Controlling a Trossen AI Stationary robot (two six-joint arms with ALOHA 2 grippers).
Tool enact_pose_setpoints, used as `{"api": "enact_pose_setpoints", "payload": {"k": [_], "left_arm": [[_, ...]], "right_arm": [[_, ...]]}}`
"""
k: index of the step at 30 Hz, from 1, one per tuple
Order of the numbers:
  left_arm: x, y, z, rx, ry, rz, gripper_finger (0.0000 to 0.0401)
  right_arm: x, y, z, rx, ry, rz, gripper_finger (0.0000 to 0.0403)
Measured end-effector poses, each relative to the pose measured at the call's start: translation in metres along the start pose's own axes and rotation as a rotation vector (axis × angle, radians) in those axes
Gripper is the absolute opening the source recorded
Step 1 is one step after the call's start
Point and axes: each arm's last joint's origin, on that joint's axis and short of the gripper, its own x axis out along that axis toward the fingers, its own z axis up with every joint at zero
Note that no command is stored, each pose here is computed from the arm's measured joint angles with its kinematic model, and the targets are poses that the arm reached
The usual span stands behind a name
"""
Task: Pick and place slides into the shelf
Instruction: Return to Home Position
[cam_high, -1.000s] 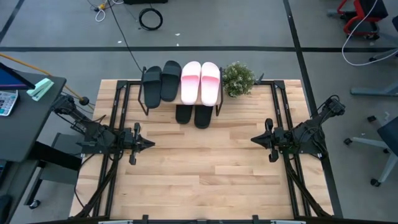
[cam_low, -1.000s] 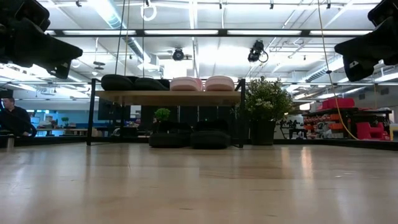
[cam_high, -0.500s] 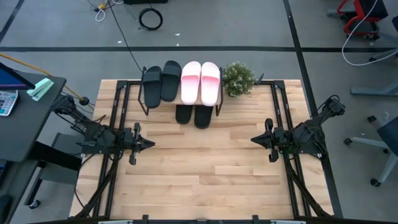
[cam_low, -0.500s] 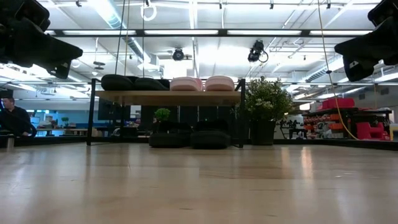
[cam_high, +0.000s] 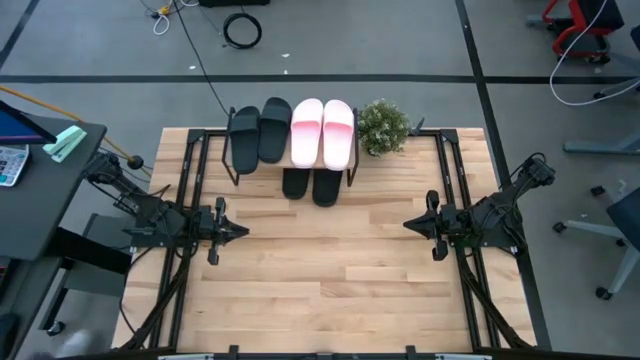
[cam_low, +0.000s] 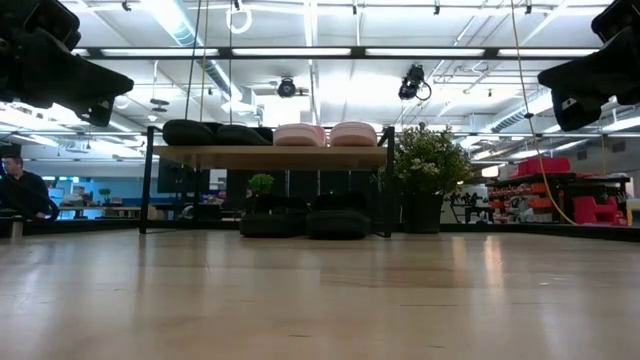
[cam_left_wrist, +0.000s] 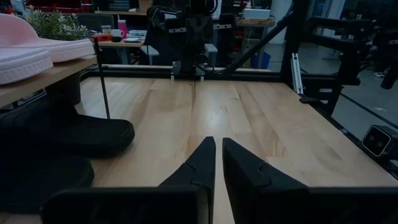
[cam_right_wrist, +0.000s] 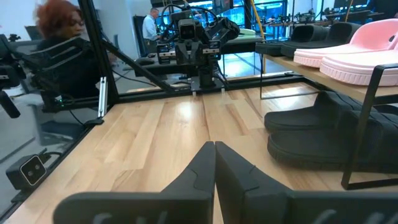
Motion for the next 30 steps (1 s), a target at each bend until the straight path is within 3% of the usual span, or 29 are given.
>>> {"api": "enact_pose_setpoints", "payload": {"k": [30], "left_arm": [[0.0,0.0,0.0,0.0,0.0,-0.001,0.0026]], "right_arm": [[0.0,0.0,0.0,0.0,0.0,0.0,0.0014]]}}
